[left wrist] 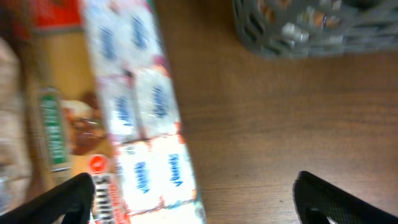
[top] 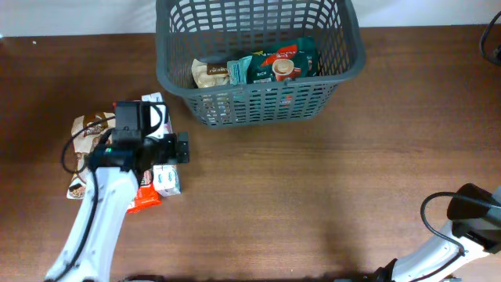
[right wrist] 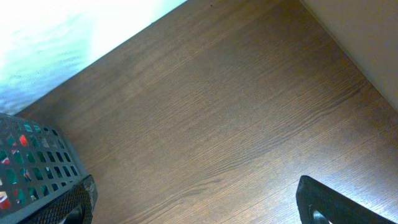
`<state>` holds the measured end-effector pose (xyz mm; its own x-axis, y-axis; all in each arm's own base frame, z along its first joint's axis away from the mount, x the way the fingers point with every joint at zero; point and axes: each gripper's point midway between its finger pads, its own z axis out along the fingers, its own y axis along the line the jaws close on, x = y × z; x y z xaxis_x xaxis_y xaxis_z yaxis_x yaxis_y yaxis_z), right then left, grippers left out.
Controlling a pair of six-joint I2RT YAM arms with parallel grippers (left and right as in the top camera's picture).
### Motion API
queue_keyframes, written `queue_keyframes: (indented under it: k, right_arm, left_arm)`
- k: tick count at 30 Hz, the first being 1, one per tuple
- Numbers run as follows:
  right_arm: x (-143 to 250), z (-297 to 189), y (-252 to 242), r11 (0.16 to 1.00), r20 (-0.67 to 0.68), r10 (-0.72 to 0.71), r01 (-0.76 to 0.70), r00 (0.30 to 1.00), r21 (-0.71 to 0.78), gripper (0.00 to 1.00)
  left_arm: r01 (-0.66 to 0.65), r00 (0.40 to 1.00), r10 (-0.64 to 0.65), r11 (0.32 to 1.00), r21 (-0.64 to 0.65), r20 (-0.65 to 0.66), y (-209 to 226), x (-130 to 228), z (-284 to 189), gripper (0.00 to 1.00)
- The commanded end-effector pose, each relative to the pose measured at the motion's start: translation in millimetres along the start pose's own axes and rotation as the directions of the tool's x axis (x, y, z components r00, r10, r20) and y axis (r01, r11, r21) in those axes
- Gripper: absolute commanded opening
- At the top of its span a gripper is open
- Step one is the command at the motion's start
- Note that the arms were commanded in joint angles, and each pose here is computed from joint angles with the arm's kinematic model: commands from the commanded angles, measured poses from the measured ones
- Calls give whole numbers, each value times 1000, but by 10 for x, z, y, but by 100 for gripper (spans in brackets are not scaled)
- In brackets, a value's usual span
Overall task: Pack container
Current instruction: 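Move the left gripper to the white Kleenex pack and grasp it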
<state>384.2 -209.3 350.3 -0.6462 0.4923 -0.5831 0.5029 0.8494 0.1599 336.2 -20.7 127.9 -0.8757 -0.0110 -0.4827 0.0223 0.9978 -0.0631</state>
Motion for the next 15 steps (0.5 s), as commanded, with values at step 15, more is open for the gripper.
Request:
queue_keyframes:
  k: [15]
  right_arm:
    - [-25, -11, 2, 1000, 10, 8, -8, 1000, -5, 99]
  left_arm:
    - [190, 960, -229, 954, -233, -158, 375, 312, 625, 99]
